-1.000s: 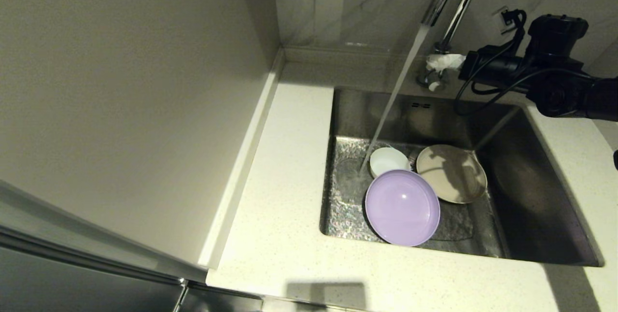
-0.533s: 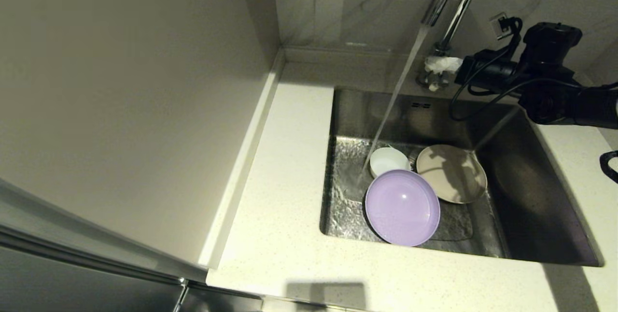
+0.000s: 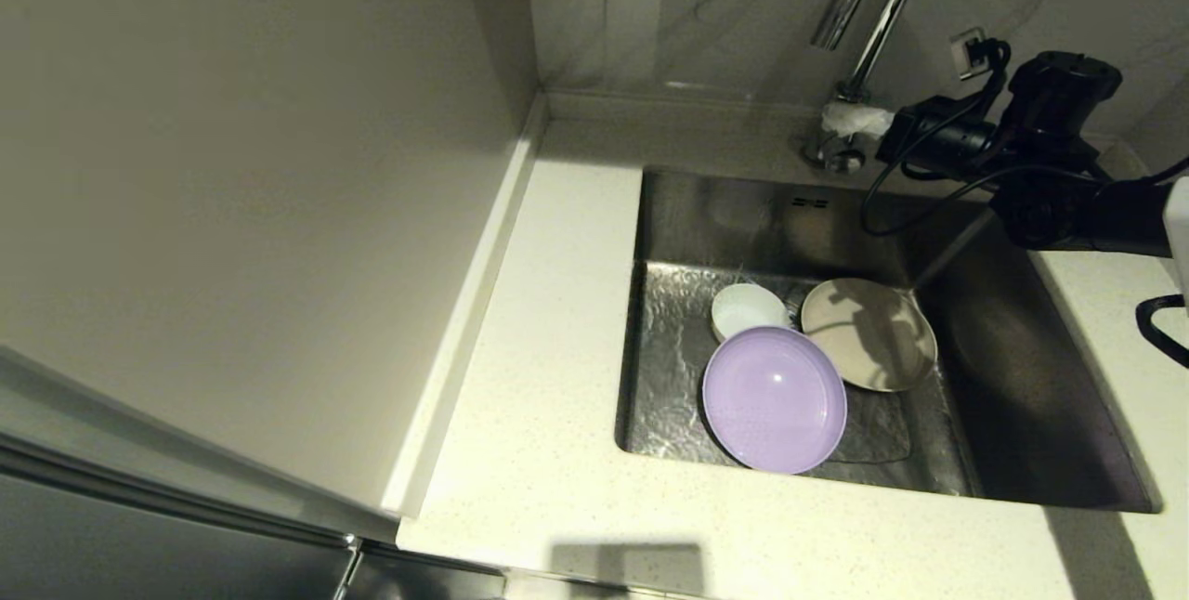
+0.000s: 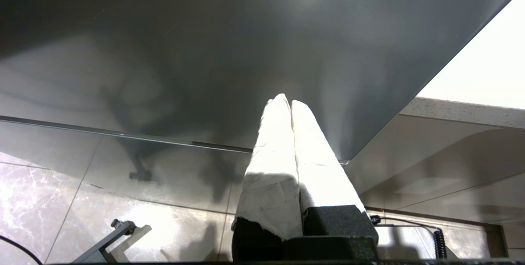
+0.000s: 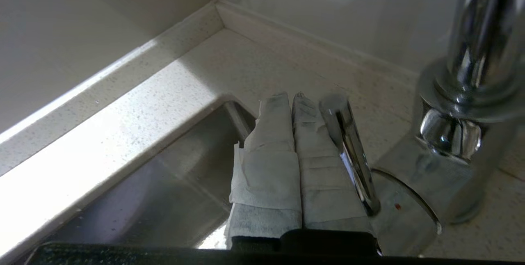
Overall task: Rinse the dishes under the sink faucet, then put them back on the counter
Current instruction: Turn off the faucet
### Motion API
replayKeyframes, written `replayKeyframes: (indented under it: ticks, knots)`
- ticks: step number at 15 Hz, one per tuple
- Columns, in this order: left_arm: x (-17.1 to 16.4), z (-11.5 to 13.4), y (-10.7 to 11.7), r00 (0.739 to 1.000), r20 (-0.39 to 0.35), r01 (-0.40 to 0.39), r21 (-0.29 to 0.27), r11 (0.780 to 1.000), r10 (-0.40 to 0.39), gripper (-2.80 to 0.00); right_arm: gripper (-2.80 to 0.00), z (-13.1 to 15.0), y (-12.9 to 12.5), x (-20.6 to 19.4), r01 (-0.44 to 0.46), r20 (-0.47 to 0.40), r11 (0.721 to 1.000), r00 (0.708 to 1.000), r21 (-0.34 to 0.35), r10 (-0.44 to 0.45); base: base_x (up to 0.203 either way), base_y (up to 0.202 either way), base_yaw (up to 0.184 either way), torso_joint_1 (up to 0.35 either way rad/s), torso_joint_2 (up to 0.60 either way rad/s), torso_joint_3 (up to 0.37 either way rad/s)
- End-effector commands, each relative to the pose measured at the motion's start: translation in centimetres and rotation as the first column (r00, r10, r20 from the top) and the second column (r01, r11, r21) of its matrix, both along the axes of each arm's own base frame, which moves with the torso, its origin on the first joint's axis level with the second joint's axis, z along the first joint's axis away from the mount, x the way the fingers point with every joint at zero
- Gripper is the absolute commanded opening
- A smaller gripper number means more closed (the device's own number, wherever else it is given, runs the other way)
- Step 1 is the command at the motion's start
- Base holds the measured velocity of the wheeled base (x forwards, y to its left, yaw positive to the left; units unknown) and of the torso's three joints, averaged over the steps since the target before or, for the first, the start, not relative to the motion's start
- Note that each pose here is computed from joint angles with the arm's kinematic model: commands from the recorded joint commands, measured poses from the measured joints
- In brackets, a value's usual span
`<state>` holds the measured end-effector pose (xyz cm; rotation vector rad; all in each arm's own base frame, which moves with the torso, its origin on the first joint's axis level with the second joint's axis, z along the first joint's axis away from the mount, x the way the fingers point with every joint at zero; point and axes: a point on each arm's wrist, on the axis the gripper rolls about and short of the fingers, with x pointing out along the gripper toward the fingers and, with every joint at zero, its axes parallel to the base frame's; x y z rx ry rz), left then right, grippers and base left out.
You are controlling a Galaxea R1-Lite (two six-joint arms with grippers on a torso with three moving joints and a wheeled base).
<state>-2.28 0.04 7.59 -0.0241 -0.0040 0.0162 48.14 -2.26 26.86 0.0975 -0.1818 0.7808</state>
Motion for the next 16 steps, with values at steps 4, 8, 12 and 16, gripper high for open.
replayKeyframes:
  ticks: [4,8,12,16]
  knots:
    - [0.0,0.0,0.0,1.000,0.002,-0.001,-0.001,1.000,0.001,-2.80,-2.80,-0.5,-0.1,0.3,-0.007,0.003,1.000,1.000,0.003,0.007,0.000,0.000,0.000,0.000,0.00,0.000]
    - [0.0,0.0,0.0,1.000,0.002,-0.001,-0.001,1.000,0.001,-2.80,-2.80,-0.1,0.0,0.1,-0.011,0.011,1.000,1.000,0.005,0.011,0.000,0.000,0.000,0.000,0.00,0.000]
    - [0.0,0.0,0.0,1.000,0.002,-0.001,-0.001,1.000,0.001,-2.80,-2.80,2.1,0.1,-1.7,-0.048,-0.026,0.997,0.998,0.059,0.050,0.000,0.000,0.000,0.000,0.00,0.000]
    - [0.0,0.0,0.0,1.000,0.002,-0.001,-0.001,1.000,0.001,-2.80,-2.80,4.5,0.5,-5.9,-0.087,-0.119,0.994,0.988,0.063,0.094,0.000,0.000,0.000,0.000,0.00,0.000]
